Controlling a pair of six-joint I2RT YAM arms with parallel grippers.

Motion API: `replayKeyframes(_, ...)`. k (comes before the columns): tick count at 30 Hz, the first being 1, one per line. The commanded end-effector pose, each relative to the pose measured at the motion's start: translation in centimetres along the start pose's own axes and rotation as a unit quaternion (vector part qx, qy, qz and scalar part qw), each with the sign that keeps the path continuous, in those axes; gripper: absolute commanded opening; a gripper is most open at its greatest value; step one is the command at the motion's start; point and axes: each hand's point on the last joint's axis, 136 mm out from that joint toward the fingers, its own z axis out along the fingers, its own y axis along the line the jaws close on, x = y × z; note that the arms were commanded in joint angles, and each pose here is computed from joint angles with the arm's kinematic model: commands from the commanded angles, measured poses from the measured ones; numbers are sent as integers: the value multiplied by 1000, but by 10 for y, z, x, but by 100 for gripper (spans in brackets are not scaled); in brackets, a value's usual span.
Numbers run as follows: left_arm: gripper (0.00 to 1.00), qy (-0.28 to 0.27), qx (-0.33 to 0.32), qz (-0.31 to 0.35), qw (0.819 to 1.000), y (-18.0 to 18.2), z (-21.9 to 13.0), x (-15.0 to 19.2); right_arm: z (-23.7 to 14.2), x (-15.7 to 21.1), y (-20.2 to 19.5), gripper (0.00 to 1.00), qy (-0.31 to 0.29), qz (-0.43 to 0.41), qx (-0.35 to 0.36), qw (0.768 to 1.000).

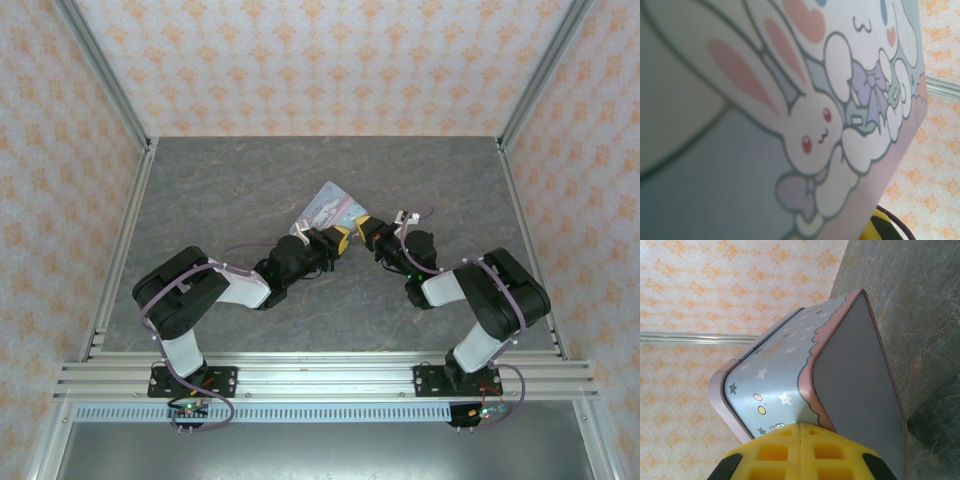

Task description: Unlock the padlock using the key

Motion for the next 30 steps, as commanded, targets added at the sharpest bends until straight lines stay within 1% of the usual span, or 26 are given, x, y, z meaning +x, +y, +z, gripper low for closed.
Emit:
replayKeyframes(1, 0, 77, 108, -3, 991, -62, -2, 46, 2, 17, -10, 0, 23, 2, 22, 999)
replayKeyframes(9, 0, 56, 102, -11, 993, -51, 0, 37, 8, 54, -4, 0, 60, -13, 23, 998)
replayKeyframes(13, 0, 40, 91, -14, 995, -44, -1, 31, 0, 53, -13, 0, 48, -14, 38, 998)
replayKeyframes(20, 0, 8, 67, -12, 998, -31, -4, 20, -8, 52, -5, 0, 41, -16, 35, 998)
replayKeyframes(25, 0, 1, 61, -15, 998, -25, -2, 17, -11, 56, 2, 0, 46, -23, 38, 998)
replayKeyframes(30, 0, -4, 63, -18, 998, -24, 1, 15, -16, 61, -3, 0, 47, -23, 45, 998)
